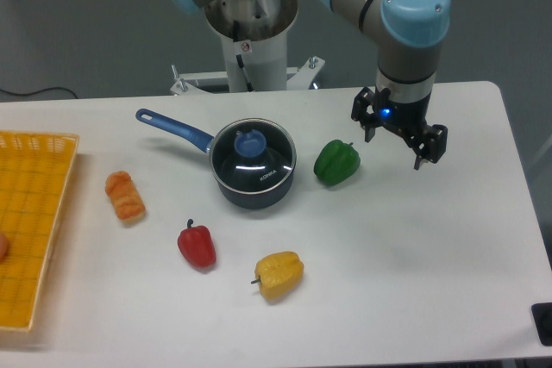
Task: Open the lid
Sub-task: 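Move the gripper from beside the green pepper over the saucepan lid knob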
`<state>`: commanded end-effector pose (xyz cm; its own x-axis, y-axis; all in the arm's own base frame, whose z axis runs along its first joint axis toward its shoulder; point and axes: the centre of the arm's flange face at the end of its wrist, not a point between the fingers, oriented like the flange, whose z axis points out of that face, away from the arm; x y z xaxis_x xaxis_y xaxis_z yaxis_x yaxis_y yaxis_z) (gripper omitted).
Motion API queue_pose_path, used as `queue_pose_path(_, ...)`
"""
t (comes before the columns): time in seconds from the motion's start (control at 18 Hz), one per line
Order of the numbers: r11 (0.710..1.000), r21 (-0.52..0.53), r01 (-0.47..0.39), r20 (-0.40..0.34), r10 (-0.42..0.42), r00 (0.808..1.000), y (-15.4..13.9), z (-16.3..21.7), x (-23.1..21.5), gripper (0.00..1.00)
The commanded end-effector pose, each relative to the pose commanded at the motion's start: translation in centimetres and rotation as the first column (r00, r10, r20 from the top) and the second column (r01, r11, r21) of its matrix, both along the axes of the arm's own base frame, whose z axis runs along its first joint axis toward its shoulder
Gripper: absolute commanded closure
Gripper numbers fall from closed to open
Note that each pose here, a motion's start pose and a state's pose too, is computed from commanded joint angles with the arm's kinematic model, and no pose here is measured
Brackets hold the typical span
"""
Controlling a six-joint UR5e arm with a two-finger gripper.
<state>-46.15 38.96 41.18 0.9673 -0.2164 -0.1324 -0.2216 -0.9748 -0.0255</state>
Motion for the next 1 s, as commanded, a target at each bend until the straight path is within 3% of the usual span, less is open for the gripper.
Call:
queue_pose_path(0.61, 0.999, -0.020, -0.041, 0.037, 0.042, 0.998, 0.8, -2.2, 2.6, 0.00)
queue_pose_path(1.0, 0.990, -0.038, -0.135, 0.082, 0.138, 0.987, -0.3, -4.2, 4.6, 0.00)
